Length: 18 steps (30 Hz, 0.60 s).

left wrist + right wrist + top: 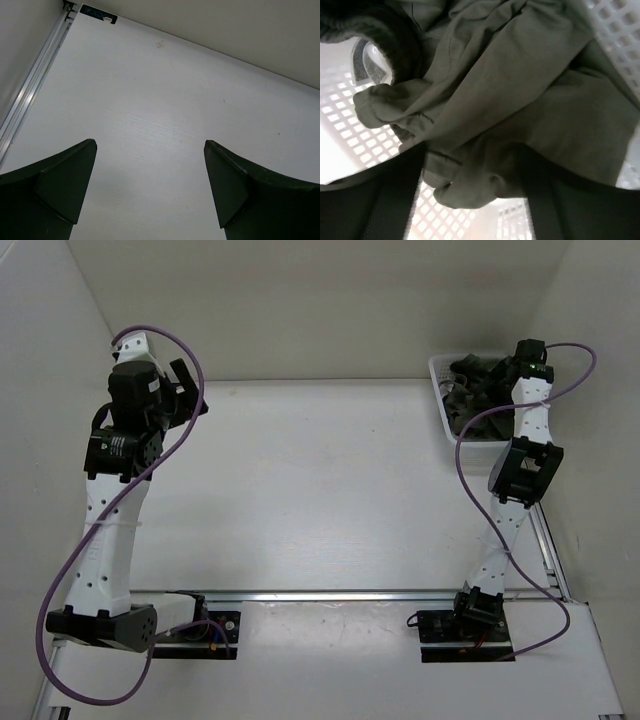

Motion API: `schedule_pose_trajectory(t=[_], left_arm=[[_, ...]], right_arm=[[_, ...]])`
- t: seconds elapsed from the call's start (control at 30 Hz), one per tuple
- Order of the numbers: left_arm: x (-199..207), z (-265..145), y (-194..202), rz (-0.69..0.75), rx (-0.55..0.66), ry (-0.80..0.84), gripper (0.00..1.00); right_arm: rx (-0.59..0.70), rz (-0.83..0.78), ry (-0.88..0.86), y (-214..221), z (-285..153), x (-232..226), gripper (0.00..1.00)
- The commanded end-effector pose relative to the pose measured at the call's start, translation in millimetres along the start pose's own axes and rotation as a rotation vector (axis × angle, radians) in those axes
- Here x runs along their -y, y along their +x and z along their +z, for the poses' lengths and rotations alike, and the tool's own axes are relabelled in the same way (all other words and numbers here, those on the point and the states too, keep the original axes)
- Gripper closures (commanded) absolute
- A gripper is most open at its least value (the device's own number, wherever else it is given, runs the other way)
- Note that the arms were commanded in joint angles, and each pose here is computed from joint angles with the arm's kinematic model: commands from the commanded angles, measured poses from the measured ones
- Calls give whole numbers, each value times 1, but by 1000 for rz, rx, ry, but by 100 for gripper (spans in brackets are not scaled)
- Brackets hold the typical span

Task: Fold and stack the shorts
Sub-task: Grab the shorts from the pile

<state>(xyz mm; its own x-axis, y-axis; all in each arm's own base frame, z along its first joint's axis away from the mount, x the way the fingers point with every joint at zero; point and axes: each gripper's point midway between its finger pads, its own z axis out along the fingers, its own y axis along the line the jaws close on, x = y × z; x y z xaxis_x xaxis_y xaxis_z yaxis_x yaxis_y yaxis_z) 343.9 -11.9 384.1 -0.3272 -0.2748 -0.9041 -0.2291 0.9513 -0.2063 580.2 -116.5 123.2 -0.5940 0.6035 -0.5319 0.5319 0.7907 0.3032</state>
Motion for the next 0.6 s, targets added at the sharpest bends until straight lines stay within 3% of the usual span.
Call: schedule_pose_trajectory(t=[0.0, 0.03, 0.1, 0.13, 0.2, 0.3, 0.43, 0.53, 0.57], left_arm=[[-9, 0, -1, 9, -2, -47, 0], [-11, 0, -2, 9, 1, -59, 0], [-18, 3, 0, 3, -4, -101, 0], [-22, 3, -1, -6, 7, -129, 0], [-26, -3, -6, -8, 22, -145, 0], [-29, -12, -11, -11, 35, -155, 0], [-29, -25, -14, -39, 46, -140, 0], [-28, -31, -4, -54, 7, -128, 0], [-27, -35, -3, -54, 2, -117, 0]], right_arm=[[50, 10, -128, -17, -9, -32, 26], [45, 9, -138, -16, -9, -34, 46], [55, 15, -170, -20, -10, -41, 68], [59, 13, -183, -22, -15, -43, 89], [80, 10, -194, -29, -27, -47, 100], [155, -11, -231, -47, -66, -58, 100], [312, -85, -287, -74, -152, -82, 100], [340, -116, -280, -74, -176, -79, 100], [304, -125, -261, -63, -166, -73, 91]])
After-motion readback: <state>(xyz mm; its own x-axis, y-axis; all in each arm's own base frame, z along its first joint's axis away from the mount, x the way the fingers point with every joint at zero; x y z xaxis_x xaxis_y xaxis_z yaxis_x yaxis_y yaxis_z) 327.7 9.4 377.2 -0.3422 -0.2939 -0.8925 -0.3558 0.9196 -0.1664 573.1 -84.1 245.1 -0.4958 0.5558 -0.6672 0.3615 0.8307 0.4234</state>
